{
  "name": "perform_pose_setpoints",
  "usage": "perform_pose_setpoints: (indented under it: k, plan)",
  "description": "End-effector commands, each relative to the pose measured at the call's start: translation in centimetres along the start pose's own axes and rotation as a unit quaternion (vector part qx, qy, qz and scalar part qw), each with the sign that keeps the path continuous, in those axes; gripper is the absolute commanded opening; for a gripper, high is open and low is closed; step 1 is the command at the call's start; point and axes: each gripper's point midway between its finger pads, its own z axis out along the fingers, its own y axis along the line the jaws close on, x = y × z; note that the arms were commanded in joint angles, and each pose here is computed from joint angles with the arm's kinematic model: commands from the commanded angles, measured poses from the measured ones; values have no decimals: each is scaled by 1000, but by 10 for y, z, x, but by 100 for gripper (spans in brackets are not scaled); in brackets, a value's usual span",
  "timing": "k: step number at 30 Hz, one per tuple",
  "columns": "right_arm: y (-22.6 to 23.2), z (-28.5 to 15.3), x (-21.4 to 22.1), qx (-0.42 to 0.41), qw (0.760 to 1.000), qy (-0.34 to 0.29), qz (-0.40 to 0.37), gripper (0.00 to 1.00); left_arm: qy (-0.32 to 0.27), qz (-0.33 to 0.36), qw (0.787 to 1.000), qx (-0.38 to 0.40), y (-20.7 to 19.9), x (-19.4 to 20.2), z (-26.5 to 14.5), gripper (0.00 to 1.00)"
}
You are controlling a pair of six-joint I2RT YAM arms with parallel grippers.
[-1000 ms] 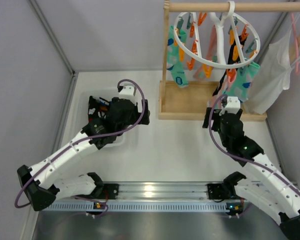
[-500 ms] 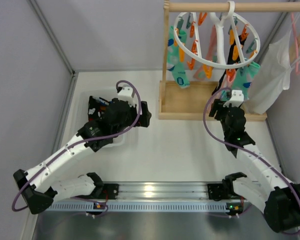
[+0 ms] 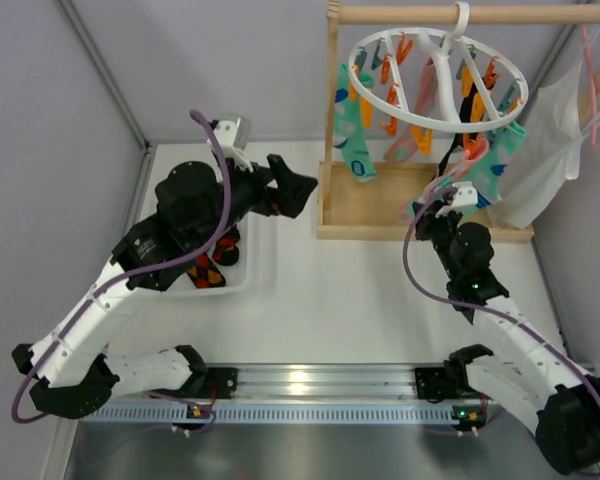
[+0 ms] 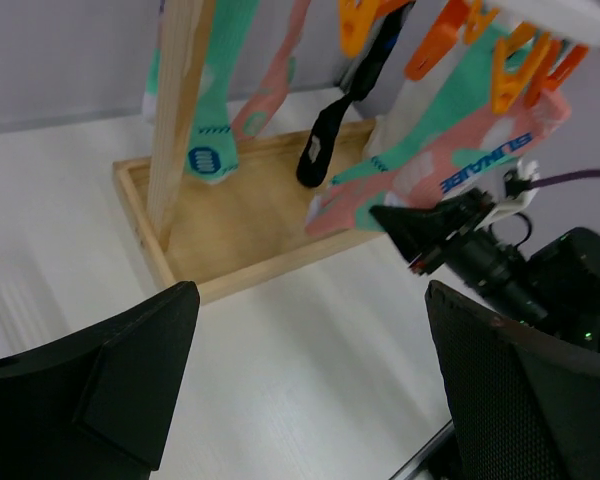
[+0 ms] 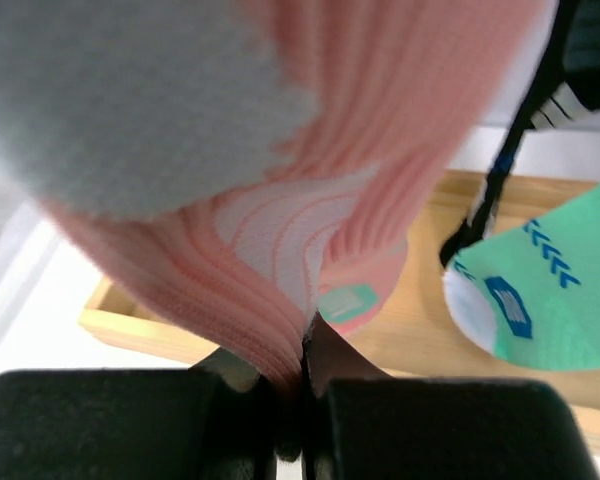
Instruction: Remove the socks clipped to the hanger
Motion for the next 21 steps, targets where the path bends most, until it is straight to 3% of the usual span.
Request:
perform_pose_setpoints:
  k: [1, 8, 14, 21]
  plan:
    - [22, -15, -28, -32, 999, -32, 13, 0, -47, 10, 996, 70, -46, -50, -4, 98]
    - [59, -33, -17, -75, 997, 7, 13, 0, -93, 50, 991, 81, -108, -89, 17, 98]
    - [77, -46, -11, -111, 993, 19, 36, 0, -55, 53, 986, 148, -166, -64, 78, 98]
    - [85, -66, -11, -148, 988, 19, 50, 0, -44, 46, 985, 161, -188, -48, 121, 98]
